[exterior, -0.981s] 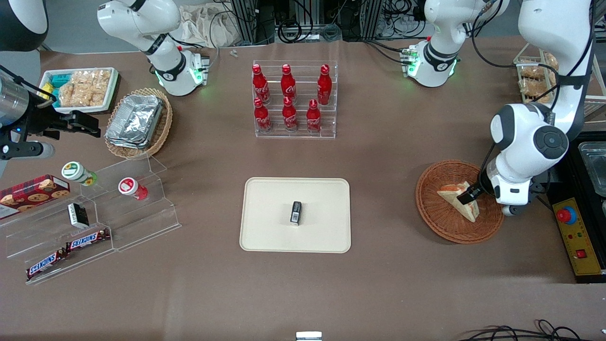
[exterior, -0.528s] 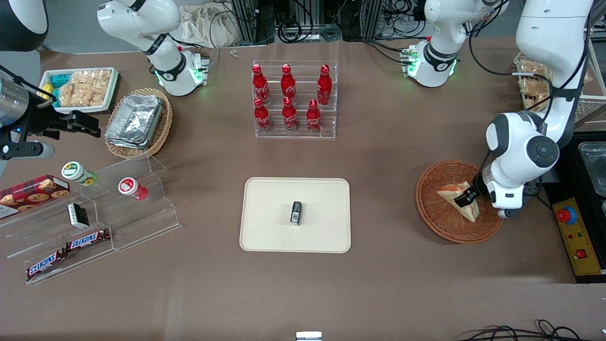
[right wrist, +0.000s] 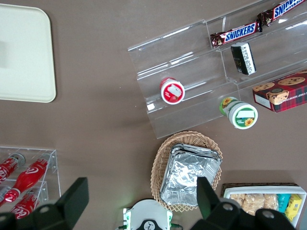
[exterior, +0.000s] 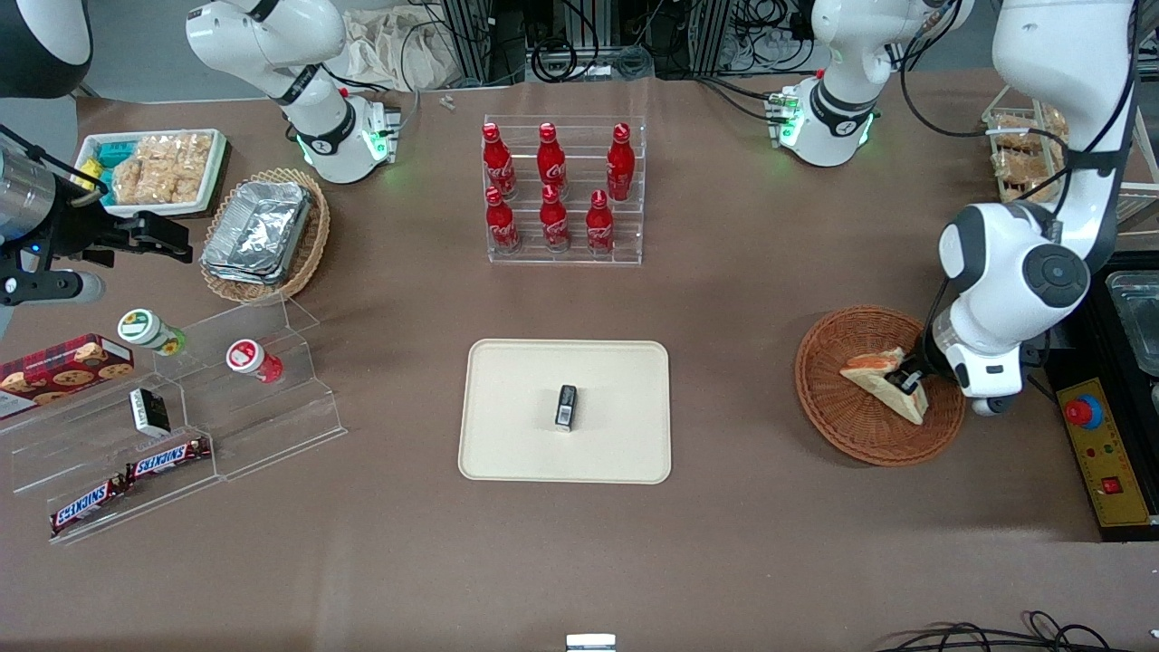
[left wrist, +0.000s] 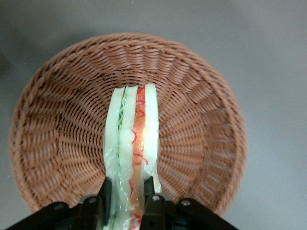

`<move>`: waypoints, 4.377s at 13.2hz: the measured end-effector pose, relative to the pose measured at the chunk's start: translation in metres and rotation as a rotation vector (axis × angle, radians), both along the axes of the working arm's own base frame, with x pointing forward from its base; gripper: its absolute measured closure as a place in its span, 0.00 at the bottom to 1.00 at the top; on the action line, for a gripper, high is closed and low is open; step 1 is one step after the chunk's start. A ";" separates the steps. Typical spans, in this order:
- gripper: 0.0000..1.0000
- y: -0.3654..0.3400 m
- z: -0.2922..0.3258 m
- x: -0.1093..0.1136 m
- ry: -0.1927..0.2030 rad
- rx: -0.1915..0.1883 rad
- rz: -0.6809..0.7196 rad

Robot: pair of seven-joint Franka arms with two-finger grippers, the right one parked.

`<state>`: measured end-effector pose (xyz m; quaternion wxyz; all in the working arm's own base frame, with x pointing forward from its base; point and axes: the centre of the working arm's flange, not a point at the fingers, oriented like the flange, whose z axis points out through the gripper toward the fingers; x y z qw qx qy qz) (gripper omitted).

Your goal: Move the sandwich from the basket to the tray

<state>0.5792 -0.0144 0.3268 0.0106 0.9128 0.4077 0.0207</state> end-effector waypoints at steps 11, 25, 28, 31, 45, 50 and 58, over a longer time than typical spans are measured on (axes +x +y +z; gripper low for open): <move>0.85 -0.089 0.209 0.007 0.109 0.011 -0.335; 0.85 -0.345 0.092 -0.009 0.001 -0.021 -0.845; 0.88 -0.365 0.036 -0.001 -0.007 -0.065 -0.866; 0.88 -0.375 -0.012 0.003 0.005 -0.101 -0.871; 0.43 -0.380 -0.077 0.011 0.015 -0.135 -0.809; 0.00 -0.373 -0.049 0.018 0.062 -0.115 -0.770; 0.00 -0.254 0.118 0.024 0.233 -0.116 -0.838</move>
